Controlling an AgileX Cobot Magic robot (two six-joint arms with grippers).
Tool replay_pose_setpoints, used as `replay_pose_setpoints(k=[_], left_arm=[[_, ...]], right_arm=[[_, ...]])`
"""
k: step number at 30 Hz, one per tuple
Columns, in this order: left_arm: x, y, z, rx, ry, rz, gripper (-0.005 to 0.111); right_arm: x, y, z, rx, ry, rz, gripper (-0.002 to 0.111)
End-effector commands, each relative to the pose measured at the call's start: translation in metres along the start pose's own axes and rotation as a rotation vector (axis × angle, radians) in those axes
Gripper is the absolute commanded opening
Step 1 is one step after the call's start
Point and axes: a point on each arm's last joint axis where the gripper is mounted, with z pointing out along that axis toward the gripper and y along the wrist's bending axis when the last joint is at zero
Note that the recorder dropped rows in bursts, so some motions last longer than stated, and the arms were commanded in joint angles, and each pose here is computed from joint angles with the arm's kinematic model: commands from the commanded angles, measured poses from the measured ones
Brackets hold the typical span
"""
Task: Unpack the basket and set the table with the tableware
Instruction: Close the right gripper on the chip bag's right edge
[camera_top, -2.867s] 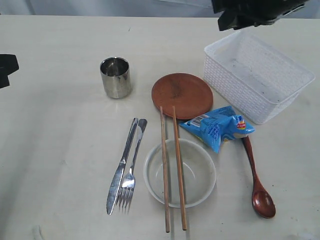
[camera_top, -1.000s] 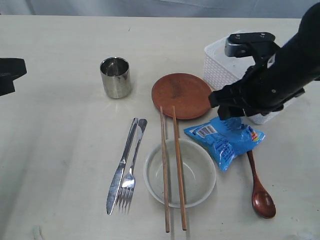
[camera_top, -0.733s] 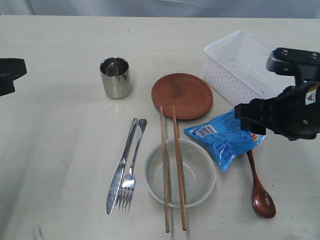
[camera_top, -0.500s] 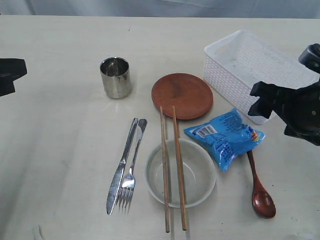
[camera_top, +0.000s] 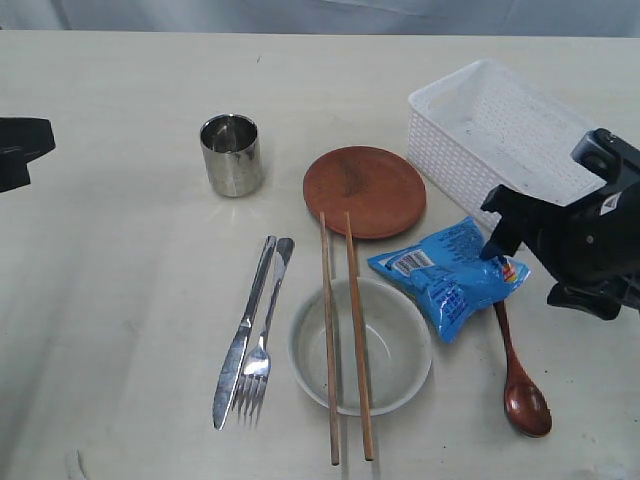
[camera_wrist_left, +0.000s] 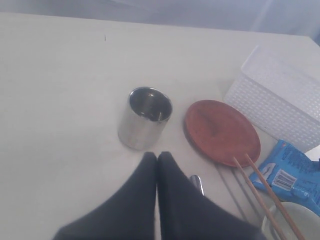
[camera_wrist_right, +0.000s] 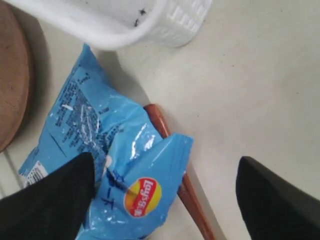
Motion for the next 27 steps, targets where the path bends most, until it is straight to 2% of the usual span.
replay_pose_setpoints(k=[1,27], left_arm=[[0.001,-0.002,0.000,0.012,0.003,-0.010,0.000],[0.001,-0.002,0.000,0.014,0.005,-0.005,0.000]], right_arm=[[-0.003,-0.001,0.008,0.004,-0.005,0.016,0.073],[-0.006,-0.001,0.024,0.009,-0.025,-0.009,0.073]])
